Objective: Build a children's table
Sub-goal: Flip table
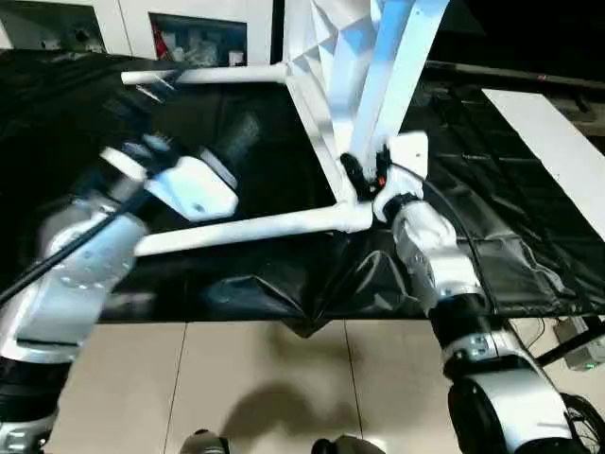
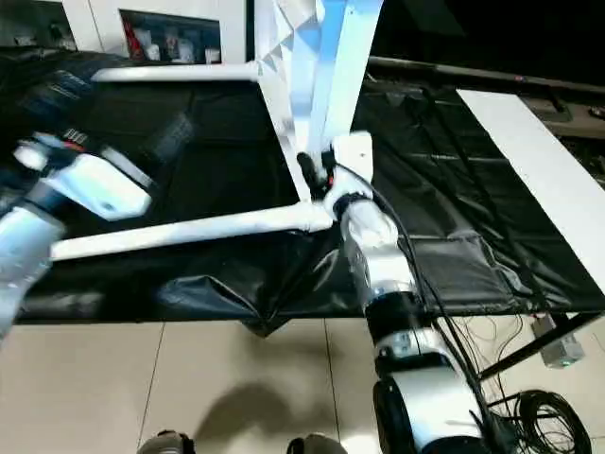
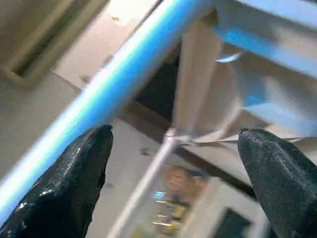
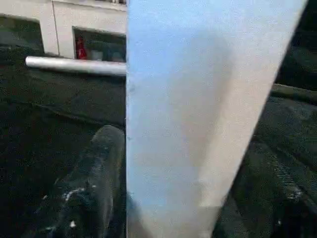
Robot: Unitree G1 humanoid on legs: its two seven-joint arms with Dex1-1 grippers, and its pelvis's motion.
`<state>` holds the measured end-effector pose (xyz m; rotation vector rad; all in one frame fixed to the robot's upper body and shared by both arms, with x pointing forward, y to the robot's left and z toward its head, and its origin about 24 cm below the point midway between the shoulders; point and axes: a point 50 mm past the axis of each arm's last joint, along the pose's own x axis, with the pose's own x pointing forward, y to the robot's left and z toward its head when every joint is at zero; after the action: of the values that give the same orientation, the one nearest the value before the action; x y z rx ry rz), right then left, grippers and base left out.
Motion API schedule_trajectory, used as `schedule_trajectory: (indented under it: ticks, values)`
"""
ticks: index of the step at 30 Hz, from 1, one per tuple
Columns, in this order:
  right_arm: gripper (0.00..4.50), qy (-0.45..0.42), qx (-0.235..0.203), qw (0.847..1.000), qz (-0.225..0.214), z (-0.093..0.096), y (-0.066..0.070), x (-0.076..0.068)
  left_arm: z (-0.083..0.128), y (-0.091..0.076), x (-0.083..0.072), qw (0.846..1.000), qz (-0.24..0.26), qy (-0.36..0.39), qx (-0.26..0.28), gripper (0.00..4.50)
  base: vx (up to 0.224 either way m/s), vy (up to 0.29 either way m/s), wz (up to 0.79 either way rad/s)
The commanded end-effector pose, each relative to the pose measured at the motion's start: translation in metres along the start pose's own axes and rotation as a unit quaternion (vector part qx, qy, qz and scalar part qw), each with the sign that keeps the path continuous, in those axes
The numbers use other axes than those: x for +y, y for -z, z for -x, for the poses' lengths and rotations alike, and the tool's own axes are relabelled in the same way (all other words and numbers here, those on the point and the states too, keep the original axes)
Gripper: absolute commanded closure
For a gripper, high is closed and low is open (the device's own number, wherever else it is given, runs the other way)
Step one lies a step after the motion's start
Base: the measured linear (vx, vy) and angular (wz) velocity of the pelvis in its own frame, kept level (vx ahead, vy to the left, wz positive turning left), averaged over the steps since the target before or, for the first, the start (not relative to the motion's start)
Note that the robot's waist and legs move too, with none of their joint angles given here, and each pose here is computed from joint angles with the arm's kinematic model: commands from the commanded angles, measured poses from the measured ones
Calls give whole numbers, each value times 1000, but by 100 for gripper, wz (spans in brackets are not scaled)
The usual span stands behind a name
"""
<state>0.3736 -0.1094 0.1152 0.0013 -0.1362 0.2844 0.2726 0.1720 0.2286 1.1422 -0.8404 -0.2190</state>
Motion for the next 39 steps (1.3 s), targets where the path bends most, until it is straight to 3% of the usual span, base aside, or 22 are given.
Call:
schedule_trajectory:
  ticks: [1, 4, 11, 17, 18, 20, 25, 31, 39]
  values:
    - [139, 10, -30, 1000, 4, 8, -3, -8, 2, -3, 18, 997, -66, -45, -15, 0, 0, 0, 0]
    - [139, -4, -48, 999, 15, 18, -1, -6, 2, -1, 28, 991, -104, -79, -15, 0, 0, 0, 0]
    - [139, 18, -79, 996, 37, 34, -2, -10, 1, 0, 33, 987, -132, -89, -26, 0, 0, 0, 0]
    - [139, 30, -136, 990, 36, 51, -10, -11, 3, 2, 37, 982, -157, -99, -34, 0, 0, 0, 0]
    - [139, 22, -170, 985, 33, 60, -19, -8, 5, 9, 41, 979, -176, -101, -22, 0, 0, 0, 0]
    - [139, 16, -184, 982, 33, 64, -22, -6, 5, 13, 43, 977, -185, -102, -15, 0, 0, 0, 0]
    - [139, -70, -206, 974, 57, 67, -32, 15, -2, 31, 58, 968, -218, -118, 21, 0, 0, 0, 0]
    - [139, -170, -209, 960, 75, 69, -34, 42, -8, 47, 66, 962, -241, -117, 58, 0, 0, 0, 0]
    - [139, -197, -213, 954, 73, 72, -36, 52, -18, 64, 73, 957, -257, -107, 88, 0, 0, 0, 0]
